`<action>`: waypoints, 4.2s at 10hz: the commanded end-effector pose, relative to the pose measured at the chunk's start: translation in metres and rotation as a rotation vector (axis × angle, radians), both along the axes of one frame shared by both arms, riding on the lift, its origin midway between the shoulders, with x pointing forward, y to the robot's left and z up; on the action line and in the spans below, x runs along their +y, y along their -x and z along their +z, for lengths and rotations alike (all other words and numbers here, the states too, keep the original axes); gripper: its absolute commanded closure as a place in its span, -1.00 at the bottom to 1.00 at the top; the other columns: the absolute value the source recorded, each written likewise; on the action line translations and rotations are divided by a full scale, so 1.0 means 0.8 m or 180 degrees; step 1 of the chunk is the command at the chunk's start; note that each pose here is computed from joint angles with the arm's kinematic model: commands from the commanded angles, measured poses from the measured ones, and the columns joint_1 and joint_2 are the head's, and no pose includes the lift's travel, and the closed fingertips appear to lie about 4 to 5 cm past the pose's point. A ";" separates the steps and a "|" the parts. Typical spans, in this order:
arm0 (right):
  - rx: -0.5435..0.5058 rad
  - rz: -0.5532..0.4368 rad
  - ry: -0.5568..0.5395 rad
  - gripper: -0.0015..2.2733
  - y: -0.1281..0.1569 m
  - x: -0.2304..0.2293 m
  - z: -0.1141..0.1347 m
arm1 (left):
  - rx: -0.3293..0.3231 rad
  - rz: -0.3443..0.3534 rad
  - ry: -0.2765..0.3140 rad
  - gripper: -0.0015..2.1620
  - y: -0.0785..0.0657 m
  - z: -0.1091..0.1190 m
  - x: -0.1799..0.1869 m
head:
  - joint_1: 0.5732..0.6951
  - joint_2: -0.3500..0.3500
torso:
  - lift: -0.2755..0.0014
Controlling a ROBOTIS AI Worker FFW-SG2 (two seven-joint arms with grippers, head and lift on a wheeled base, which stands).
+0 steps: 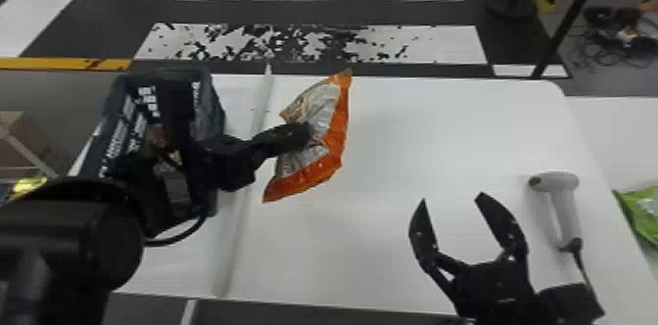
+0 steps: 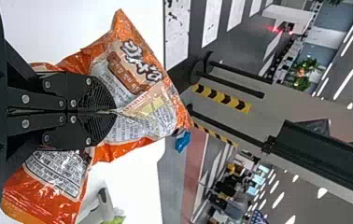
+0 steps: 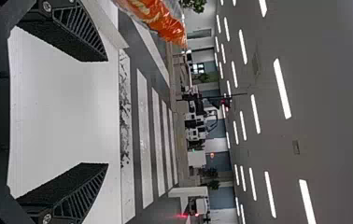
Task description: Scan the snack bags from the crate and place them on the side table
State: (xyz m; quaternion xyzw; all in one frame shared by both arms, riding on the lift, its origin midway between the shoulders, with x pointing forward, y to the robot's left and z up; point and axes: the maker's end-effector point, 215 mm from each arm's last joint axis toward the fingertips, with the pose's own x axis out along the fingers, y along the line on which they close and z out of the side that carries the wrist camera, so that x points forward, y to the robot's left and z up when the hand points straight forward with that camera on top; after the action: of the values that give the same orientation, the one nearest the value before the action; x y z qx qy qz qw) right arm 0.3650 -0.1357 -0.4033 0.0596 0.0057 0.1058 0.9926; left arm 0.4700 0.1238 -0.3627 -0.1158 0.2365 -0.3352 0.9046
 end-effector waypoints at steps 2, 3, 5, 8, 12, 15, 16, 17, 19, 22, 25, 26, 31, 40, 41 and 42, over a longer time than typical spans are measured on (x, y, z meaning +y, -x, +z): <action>-0.0019 -0.0027 -0.0005 -0.93 -0.001 -0.006 0.004 | 0.0071 -0.0234 -0.0094 0.98 0.009 -0.063 -0.085 | 1.00 -0.11 | 0.40; -0.0023 -0.0048 -0.0007 -0.93 -0.001 -0.010 0.004 | 0.0088 -0.0320 -0.0086 0.98 0.015 -0.079 -0.114 | 1.00 -0.23 | 0.40; -0.0041 -0.0076 -0.0012 -0.93 0.001 -0.014 0.006 | 0.0020 -0.0411 -0.0162 0.87 0.023 -0.104 -0.153 | 1.00 -0.41 | 0.40; -0.0071 -0.0100 -0.0029 -0.93 0.001 -0.018 0.010 | -0.0096 -0.0357 -0.0261 -1.00 0.021 -0.116 -0.158 | 1.00 -0.59 | 0.40; -0.0071 -0.0109 -0.0034 -0.93 0.004 -0.019 0.009 | -0.0333 -0.0171 -0.0239 -0.98 0.008 -0.089 -0.132 | 1.00 -0.57 | 0.40; -0.0080 -0.0116 -0.0038 -0.93 0.003 -0.020 0.011 | -0.0903 0.0278 -0.0272 -0.98 0.003 -0.023 -0.072 | 1.00 -0.47 | 0.40; -0.0085 -0.0116 -0.0038 -0.93 0.003 -0.020 0.011 | -0.0999 0.0416 -0.0292 -0.98 0.005 -0.008 -0.046 | 1.00 -0.39 | 0.40; -0.0087 -0.0114 -0.0034 -0.93 0.003 -0.020 0.011 | -0.1116 0.0567 -0.0322 -0.98 0.009 0.007 -0.021 | 1.00 -0.32 | 0.40; -0.0099 -0.0115 -0.0045 -0.93 0.001 -0.019 0.013 | -0.1379 0.0984 -0.0428 -0.97 0.012 0.031 0.036 | 1.00 -0.18 | 0.40; -0.0129 -0.0061 -0.0064 -0.76 -0.004 -0.011 0.018 | -0.1565 0.1423 -0.0545 -0.97 0.030 0.039 0.103 | 1.00 0.11 | 0.40; 0.0018 0.0225 0.0012 0.47 -0.013 0.025 0.002 | -0.1563 0.1655 -0.0602 -0.97 0.053 0.032 0.150 | 1.00 0.36 | 0.40; 0.0095 0.0294 0.0053 0.78 -0.018 0.038 -0.005 | -0.1580 0.1754 -0.0589 -0.96 0.058 0.034 0.168 | 1.00 0.45 | 0.40; 0.0623 0.0521 0.0520 0.98 -0.059 0.066 -0.060 | -0.1506 0.1897 -0.0559 -0.96 0.062 0.027 0.206 | 1.00 0.78 | 0.40; 0.1024 0.0692 0.0824 0.98 -0.086 0.075 -0.140 | -0.1457 0.1886 -0.0511 -0.93 0.063 0.017 0.208 | 1.00 0.79 | 0.40; 0.0912 0.0694 0.0787 0.98 -0.088 0.078 -0.101 | -0.1458 0.1881 -0.0499 -0.92 0.062 0.018 0.206 | 1.00 0.79 | 0.40; 0.0882 0.0775 0.0764 0.98 -0.083 0.092 -0.083 | -0.1455 0.1874 -0.0492 -0.92 0.062 0.017 0.204 | 1.00 0.79 | 0.40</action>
State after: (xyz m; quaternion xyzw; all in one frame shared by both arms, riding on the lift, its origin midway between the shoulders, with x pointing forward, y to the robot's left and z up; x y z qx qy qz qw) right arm 0.4324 -0.0655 -0.4796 -0.0474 0.1660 0.2127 0.9618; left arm 0.4200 0.2881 -0.3487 -0.0320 0.0099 -0.0585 0.9977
